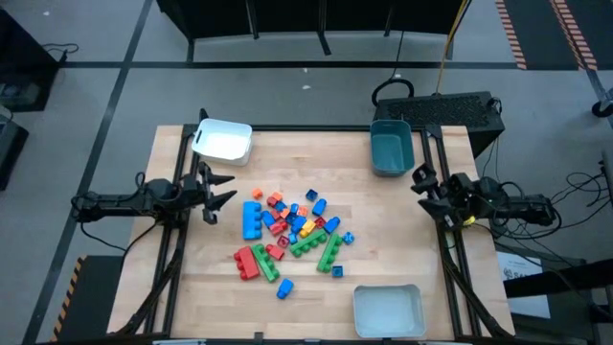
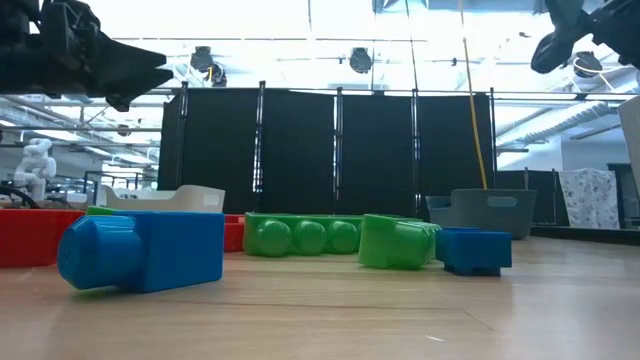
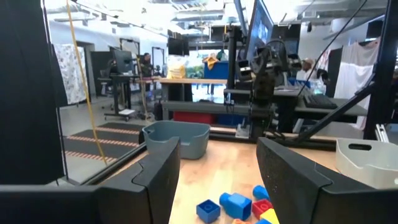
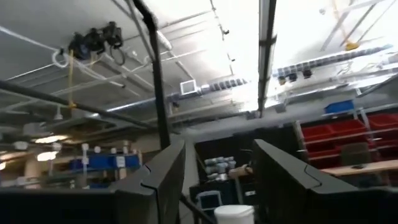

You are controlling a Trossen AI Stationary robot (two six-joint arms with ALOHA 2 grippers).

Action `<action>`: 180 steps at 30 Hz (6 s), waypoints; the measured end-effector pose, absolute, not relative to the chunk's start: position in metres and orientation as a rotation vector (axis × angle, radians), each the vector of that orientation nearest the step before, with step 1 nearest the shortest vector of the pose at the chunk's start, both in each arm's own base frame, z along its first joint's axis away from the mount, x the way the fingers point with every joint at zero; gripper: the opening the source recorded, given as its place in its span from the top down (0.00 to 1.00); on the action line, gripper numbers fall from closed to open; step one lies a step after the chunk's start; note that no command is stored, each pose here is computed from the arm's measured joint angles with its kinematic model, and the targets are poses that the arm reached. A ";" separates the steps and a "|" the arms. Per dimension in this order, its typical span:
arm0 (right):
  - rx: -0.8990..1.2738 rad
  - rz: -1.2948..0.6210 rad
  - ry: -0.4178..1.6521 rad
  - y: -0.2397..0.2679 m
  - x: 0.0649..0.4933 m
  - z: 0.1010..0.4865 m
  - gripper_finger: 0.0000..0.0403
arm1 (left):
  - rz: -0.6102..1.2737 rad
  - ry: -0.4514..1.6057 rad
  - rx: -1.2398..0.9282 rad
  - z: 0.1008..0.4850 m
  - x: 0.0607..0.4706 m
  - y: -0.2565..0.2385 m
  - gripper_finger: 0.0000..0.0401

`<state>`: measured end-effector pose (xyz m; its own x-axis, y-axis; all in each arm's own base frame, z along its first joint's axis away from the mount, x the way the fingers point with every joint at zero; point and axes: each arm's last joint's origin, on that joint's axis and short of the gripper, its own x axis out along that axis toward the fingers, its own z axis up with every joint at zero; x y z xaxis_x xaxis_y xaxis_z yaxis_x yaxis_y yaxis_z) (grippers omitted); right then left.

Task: Sort blocks by size
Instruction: Put the large 4 stud green game piece into the blue bin

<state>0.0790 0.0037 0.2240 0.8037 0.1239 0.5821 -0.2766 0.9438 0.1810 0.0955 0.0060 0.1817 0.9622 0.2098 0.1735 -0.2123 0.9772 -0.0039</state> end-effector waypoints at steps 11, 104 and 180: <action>0.329 0.153 -0.643 0.001 0.076 0.232 0.57 | 0.211 -0.177 -0.012 0.182 0.095 0.006 0.47; -0.773 0.319 1.200 0.113 0.352 0.167 0.31 | 0.219 0.057 -0.065 0.172 0.093 0.006 0.47; -0.062 -0.625 1.314 -0.151 0.184 0.240 0.98 | 0.241 0.055 -0.064 0.172 0.093 0.007 0.47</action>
